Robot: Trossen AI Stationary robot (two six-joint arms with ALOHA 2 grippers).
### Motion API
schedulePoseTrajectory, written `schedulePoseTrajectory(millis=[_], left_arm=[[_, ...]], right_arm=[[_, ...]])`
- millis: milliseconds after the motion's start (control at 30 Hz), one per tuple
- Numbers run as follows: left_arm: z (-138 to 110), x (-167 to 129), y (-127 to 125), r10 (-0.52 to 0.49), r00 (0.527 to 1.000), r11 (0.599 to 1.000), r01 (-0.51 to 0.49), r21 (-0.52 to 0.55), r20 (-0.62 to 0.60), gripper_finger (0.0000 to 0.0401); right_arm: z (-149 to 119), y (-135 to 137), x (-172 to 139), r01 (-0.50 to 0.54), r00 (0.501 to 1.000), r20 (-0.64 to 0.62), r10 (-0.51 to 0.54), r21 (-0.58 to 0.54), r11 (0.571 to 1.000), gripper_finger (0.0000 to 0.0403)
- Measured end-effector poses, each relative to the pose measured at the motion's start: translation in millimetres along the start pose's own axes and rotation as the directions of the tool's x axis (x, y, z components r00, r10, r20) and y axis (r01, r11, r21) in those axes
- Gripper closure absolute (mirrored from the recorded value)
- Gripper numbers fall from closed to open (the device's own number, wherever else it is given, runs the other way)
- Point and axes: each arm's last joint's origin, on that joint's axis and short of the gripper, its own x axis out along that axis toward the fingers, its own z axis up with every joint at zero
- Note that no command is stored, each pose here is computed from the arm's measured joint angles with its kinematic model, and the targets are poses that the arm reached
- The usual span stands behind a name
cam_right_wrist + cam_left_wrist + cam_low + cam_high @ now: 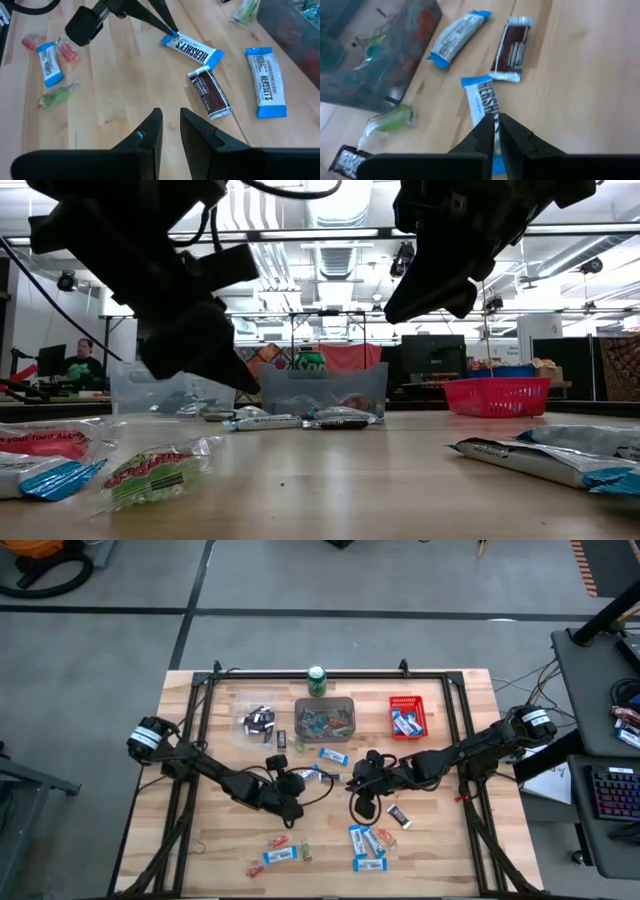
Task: Organize candy in baskets
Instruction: Put the white chocolate bar into the red bin
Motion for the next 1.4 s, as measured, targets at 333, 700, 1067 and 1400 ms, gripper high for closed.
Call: schedulePoseTrajectory(millis=[333, 700, 1067, 1400], left_arm=[[-24.2, 5.8, 4.5, -0.063, 0.978, 0.998, 0.059, 0.029, 0.197, 0.0285], [-63.0, 12.2, 17.0, -0.07, 0.964, 0.993, 0.092, -0.077, 0.256, 0.021], [-72.9, 30.4, 7.0, -0.033, 0.966, 0.992, 0.064, -0.113, 0.257, 0.0211], [-82.1, 36.9, 5.0, -0.03, 0.965, 0.99, 0.064, -0.124, 0.262, 0.0332]], right_arm=[[-1.8, -0.9, 0.6, 0.003, 1.0, 0.0, -0.003, -0.01, 1.0, 0.0344], [-6.1, 0.9, 16.9, -0.003, 1.0, 0.012, 0.004, -0.059, 0.998, 0.0344], [-9.2, 0.5, 24.7, 0.0, 1.0, 0.006, 0.001, -0.086, 0.996, 0.0346], [-8.2, 1.3, 24.5, -0.006, 1.0, 0.016, 0.008, -0.083, 0.996, 0.0346]])
